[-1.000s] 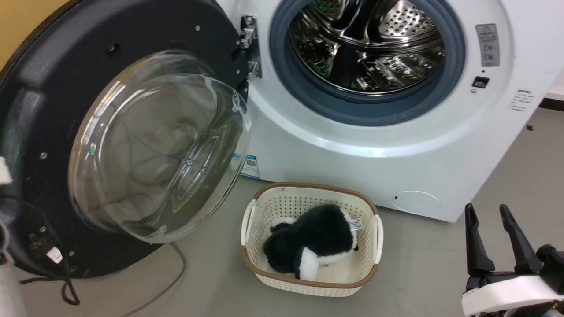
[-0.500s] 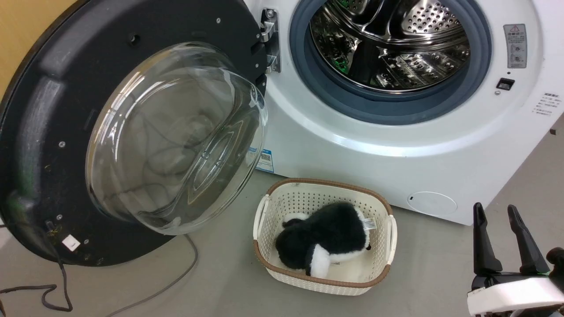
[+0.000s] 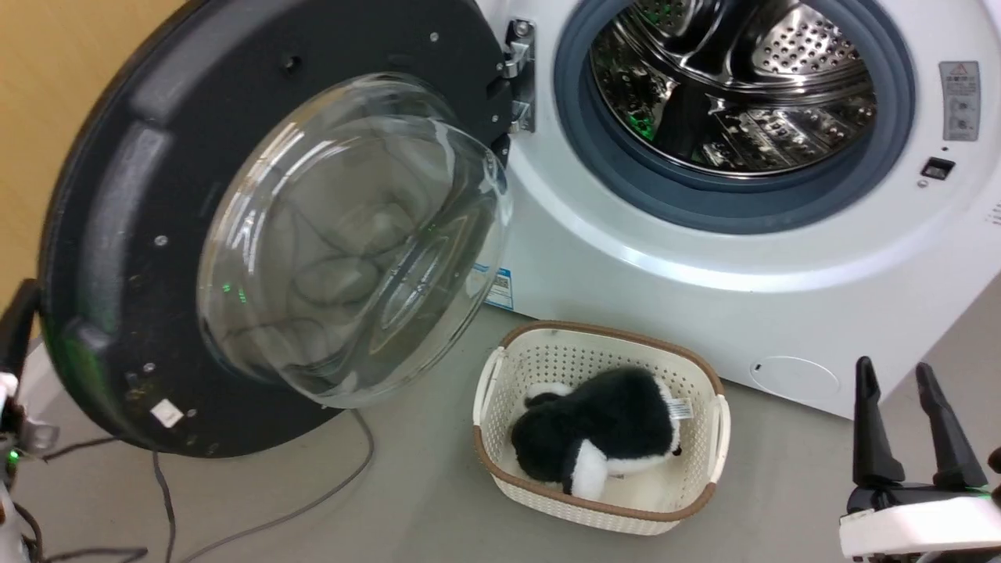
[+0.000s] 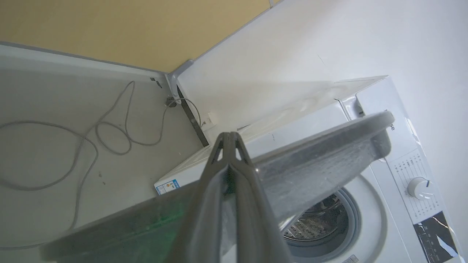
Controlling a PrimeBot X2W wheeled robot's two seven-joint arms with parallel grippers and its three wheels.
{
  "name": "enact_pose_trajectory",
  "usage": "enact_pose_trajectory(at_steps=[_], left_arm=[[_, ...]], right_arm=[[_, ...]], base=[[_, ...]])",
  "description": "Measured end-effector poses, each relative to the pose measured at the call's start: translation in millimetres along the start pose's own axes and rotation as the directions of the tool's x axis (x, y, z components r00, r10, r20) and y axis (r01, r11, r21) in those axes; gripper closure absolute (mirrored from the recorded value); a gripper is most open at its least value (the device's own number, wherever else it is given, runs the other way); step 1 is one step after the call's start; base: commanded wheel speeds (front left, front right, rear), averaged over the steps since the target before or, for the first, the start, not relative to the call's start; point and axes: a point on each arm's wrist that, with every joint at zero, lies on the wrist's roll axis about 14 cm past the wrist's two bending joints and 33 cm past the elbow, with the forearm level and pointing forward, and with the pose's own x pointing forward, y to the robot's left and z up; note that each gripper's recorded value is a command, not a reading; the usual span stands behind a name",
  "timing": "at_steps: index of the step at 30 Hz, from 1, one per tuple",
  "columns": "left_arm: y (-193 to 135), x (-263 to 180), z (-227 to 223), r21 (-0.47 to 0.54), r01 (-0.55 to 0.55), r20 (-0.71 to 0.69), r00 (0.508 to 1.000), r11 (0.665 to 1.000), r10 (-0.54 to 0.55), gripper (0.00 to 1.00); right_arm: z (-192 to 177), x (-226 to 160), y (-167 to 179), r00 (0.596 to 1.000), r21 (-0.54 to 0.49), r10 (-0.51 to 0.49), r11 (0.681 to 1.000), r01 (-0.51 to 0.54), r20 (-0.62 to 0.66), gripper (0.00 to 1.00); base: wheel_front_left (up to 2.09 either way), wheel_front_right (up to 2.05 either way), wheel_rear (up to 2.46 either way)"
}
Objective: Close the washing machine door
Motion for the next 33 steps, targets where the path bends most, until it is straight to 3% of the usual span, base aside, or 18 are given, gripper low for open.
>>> enact_pose_trajectory(at_steps=[9, 15, 24, 33], left_arm=[[-17, -35, -42, -0.127, 0.113, -0.166, 0.977, 0.985, -0.133, 1.0], [-33, -58, -77, -0.171, 0.168, -0.298, 0.931, 0.971, -0.213, 1.0], [-89, -84, -134, -0.239, 0.319, -0.452, 0.799, 0.917, -0.396, 1.0], [-159, -103, -209, -0.353, 0.439, -0.572, 0.597, 0.826, -0.562, 1.0]], right_arm=[[1, 7, 6, 1.0, 0.028, 0.014, 1.0, -0.015, 0.019, 0.0], [1, 11, 12, 0.999, 0.047, 0.029, 0.998, -0.03, 0.031, 0.0], [4, 11, 14, 0.998, 0.06, 0.03, 0.998, -0.033, 0.047, 0.0], [14, -4, -14, 0.997, 0.04, -0.048, 0.998, 0.045, 0.068, 0.0]], base=[[0.0, 0.0, 0.0], [0.0, 0.0, 0.0], [0.0, 0.0, 0.0], [0.0, 0.0, 0.0]])
